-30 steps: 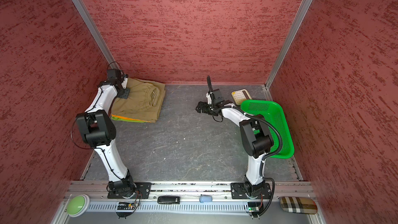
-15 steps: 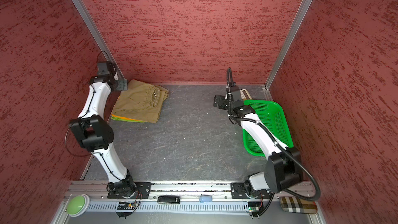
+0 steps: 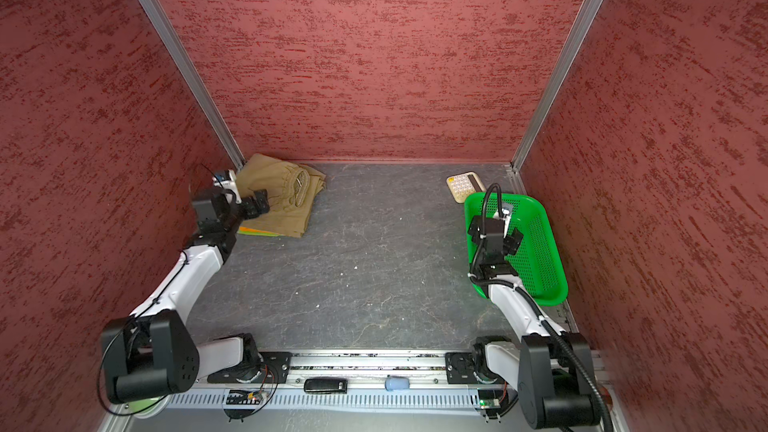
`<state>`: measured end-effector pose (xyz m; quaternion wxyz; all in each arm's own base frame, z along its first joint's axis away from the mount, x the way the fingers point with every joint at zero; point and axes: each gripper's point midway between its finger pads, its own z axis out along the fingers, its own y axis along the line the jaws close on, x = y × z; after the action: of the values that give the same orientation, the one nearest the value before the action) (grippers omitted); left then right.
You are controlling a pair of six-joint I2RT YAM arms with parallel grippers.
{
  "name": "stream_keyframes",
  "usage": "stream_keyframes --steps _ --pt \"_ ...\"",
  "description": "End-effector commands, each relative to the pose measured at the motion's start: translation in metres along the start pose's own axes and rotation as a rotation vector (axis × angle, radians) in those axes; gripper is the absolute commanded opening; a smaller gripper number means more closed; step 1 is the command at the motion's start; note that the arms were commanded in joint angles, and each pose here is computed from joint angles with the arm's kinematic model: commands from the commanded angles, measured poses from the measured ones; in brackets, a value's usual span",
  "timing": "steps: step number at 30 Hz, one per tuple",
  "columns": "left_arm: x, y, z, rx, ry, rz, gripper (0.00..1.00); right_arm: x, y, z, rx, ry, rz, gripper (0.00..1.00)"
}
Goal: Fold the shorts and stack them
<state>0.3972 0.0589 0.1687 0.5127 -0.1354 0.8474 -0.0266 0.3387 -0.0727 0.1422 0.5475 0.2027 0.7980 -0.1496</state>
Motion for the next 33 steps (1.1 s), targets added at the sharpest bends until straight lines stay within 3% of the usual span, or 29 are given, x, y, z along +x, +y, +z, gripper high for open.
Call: stream_keyframes --steps 1,4,8,14,17,24,29,33 --pt "-0.029 0.005 0.005 -0.016 -0.179 -0.070 0.99 -0.031 0.005 -0.003 -0.045 -0.194 0.042 0.99" --pt "-0.009 0.011 0.018 -0.020 -0.174 -0.079 0.99 -0.024 0.005 -0.004 -0.065 -0.249 0.065 0.99" --pt "-0.017 -0.002 0.019 0.056 -0.237 -0.025 0.99 -0.017 0.011 0.003 -0.084 -0.236 0.018 0.99" --pt "-0.014 -0.028 0.018 0.164 -0.231 0.055 0.99 -0.024 0.029 0.004 -0.170 -0.278 -0.016 0.99" --pt "-0.014 -0.031 0.019 0.158 -0.229 0.068 0.99 -0.025 0.038 -0.007 -0.262 -0.340 0.022 0.99" --pt "-0.002 -0.028 0.010 0.129 -0.199 0.058 0.99 -0.007 0.039 -0.016 -0.311 -0.417 0.030 0.99" --pt "0.000 -0.039 0.005 0.162 -0.219 0.072 0.99 -0.004 0.044 0.002 -0.283 -0.339 0.016 0.99" --pt "0.008 -0.040 -0.007 0.111 -0.266 0.108 0.99 -0.005 0.044 0.010 -0.262 -0.318 0.018 0.99"
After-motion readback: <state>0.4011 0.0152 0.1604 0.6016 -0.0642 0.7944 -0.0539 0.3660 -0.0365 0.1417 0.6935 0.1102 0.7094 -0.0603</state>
